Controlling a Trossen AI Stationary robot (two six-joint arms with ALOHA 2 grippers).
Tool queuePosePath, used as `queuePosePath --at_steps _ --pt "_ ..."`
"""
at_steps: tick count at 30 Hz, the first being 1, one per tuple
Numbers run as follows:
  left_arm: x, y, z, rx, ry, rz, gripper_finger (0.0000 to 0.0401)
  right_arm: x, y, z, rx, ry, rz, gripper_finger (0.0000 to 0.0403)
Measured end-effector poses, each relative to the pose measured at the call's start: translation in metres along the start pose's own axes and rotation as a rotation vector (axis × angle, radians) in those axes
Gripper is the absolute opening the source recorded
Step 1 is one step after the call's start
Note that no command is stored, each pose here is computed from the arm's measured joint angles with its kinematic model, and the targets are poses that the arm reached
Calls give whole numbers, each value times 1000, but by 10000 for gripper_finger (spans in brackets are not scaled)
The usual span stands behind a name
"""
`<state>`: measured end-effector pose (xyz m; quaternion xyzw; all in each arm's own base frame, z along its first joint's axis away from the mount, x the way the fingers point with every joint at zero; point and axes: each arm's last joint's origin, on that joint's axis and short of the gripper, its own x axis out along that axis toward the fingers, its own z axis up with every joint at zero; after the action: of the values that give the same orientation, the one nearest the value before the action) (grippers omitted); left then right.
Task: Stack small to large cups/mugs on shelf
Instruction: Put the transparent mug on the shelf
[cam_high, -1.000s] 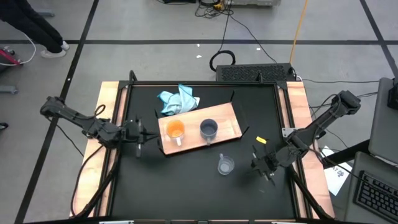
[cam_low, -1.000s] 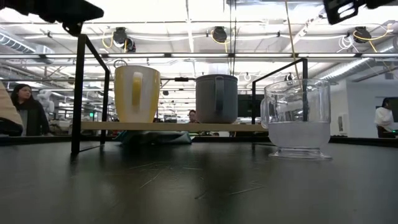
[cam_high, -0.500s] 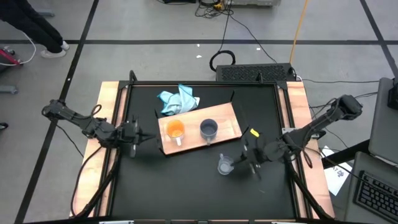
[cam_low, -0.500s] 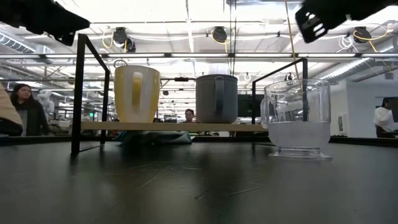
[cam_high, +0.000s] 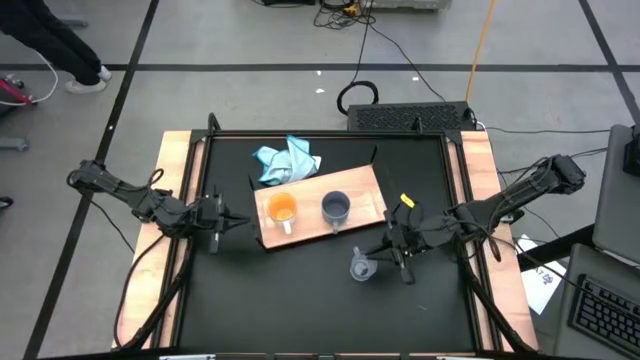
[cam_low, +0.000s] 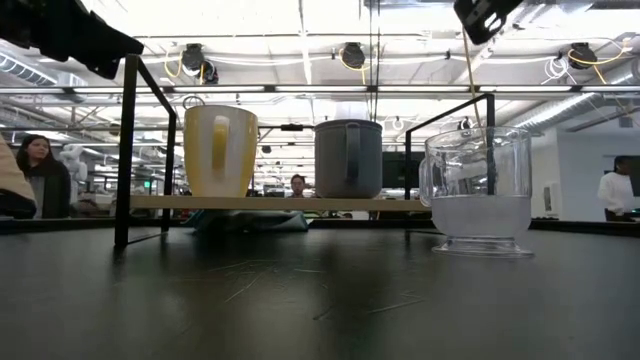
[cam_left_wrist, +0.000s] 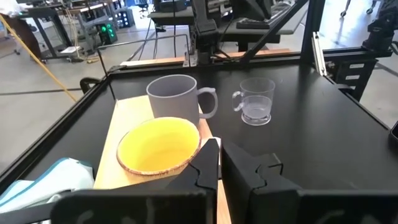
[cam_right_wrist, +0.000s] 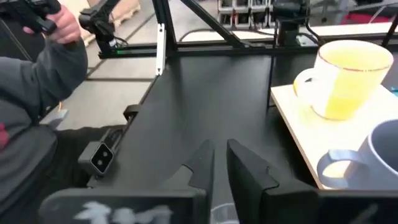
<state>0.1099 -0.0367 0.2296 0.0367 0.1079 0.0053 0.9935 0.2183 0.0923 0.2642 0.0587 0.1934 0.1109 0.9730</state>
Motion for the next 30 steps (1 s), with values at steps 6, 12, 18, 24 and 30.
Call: queuePosePath --at_steps 6,12,18,24,30 --pt "0 0 0 -9 2 0 21 -2 -3 20 121 53 -46 108" --pt "0 0 0 -7 3 0 21 13 -8 31 255 194 -134 144" --pt "0 0 0 -3 4 0 21 40 -11 43 367 386 -194 139" --pt "0 0 0 -2 3 0 21 57 -25 38 500 572 -264 135" --pt "0 0 0 2 4 -1 21 59 -30 24 573 707 -317 134"
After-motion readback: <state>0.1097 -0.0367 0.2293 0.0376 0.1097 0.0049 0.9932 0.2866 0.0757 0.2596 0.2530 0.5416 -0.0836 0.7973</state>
